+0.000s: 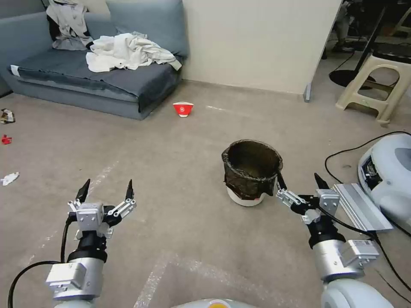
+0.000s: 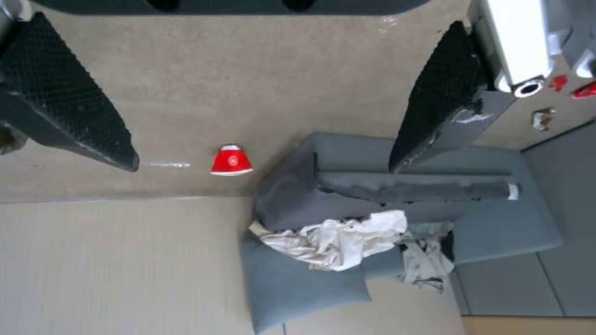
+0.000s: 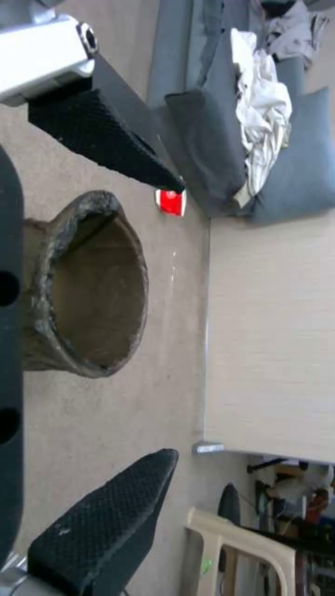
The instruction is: Pick up the trash can from the floor.
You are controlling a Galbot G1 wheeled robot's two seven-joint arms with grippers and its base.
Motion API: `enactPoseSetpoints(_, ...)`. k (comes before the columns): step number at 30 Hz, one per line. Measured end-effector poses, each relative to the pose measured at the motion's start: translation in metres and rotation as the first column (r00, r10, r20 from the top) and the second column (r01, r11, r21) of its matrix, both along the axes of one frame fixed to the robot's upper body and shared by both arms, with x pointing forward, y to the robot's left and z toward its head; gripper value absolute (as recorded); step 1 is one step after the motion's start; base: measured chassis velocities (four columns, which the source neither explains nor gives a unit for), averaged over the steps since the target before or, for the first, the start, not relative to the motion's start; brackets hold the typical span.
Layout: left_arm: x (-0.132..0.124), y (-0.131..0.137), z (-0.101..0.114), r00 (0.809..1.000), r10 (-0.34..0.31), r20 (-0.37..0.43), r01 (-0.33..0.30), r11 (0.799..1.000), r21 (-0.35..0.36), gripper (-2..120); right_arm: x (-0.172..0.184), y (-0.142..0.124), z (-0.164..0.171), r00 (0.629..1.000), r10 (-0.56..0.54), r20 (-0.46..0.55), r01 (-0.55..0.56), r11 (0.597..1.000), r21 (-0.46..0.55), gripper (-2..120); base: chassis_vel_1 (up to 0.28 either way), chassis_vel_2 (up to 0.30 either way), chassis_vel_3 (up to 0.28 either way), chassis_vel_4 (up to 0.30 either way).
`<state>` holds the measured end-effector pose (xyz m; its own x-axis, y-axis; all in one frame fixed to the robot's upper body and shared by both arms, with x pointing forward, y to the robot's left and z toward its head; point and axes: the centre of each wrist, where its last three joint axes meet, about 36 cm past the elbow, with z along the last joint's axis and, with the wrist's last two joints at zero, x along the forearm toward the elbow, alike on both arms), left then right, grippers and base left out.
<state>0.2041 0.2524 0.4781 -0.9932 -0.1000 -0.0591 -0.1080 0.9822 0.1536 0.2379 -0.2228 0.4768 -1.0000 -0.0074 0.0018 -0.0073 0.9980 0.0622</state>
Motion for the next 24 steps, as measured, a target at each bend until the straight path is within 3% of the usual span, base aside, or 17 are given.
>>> enactPoseSetpoints(24, 0.0009, 0.0005, -0.0039, 1.000, -0.001, -0.004, 0.001, 1.000, -0.001, 100, 0.0005, -0.0001, -0.0024, 1.000, -0.001, -0.004, 0.001, 1.000, -0.001, 100, -0.038, -0.046, -0.039, -0.037)
